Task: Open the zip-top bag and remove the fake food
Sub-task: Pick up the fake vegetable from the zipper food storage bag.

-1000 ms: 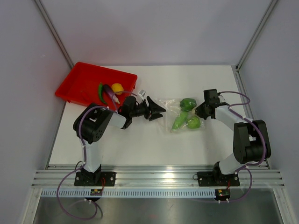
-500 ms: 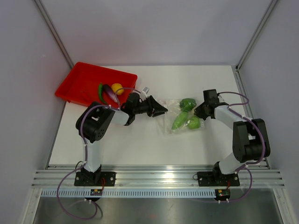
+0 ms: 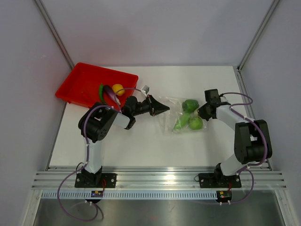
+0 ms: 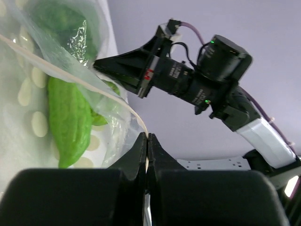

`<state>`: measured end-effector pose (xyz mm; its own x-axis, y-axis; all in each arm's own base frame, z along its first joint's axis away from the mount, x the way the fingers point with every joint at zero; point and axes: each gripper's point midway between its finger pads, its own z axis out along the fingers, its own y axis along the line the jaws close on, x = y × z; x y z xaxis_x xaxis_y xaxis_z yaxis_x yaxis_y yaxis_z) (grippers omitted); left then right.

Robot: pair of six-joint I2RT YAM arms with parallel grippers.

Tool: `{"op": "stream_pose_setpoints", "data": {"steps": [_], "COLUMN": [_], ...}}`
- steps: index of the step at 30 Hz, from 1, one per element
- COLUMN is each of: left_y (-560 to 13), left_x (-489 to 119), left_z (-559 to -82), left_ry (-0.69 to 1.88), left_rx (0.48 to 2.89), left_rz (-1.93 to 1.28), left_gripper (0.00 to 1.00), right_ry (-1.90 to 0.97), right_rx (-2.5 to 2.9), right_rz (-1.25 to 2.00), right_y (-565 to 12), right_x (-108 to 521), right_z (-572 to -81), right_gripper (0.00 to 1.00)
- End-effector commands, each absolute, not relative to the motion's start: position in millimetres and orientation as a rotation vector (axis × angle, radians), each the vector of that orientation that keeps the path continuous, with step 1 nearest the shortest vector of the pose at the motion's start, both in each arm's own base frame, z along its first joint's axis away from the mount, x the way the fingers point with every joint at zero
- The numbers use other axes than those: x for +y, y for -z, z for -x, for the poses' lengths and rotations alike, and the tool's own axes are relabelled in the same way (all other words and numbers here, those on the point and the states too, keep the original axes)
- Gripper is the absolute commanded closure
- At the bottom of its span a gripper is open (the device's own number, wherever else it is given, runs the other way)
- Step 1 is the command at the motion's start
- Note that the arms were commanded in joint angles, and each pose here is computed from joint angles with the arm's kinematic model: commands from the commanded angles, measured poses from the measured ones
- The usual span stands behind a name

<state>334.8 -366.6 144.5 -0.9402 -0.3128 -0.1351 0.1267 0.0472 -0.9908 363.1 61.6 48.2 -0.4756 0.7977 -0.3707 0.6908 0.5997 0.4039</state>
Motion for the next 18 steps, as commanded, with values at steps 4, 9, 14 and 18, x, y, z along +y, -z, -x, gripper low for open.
{"op": "stream_pose_setpoints", "data": {"steps": [4, 9, 14, 18], "left_y": [-183, -184, -177, -164], "left_x": [-356, -348, -349, -348], "left_z": [-327, -330, -333, -335], "left_ry": [2.037, 2.013, 1.996, 1.949], "left_rx": [1.823, 1.816, 1.853, 1.915], "left_rz": [0.094, 0.119, 0.133, 0.173], "left_gripper": [1.0, 1.0, 0.95, 0.74], "right_ry": [-0.133, -0.125, -0.159, -0.18], "right_rx": [2.211, 2.194, 2.209, 2.208], "right_rz": [-1.261, -1.268, -1.231, -1.215], "right_y": [-60, -63, -67, -70], "right_x": [39, 36, 41, 43], "right_z": [-366, -364, -367, -367], "right_gripper": [1.0, 1.0, 1.0, 1.0]}}
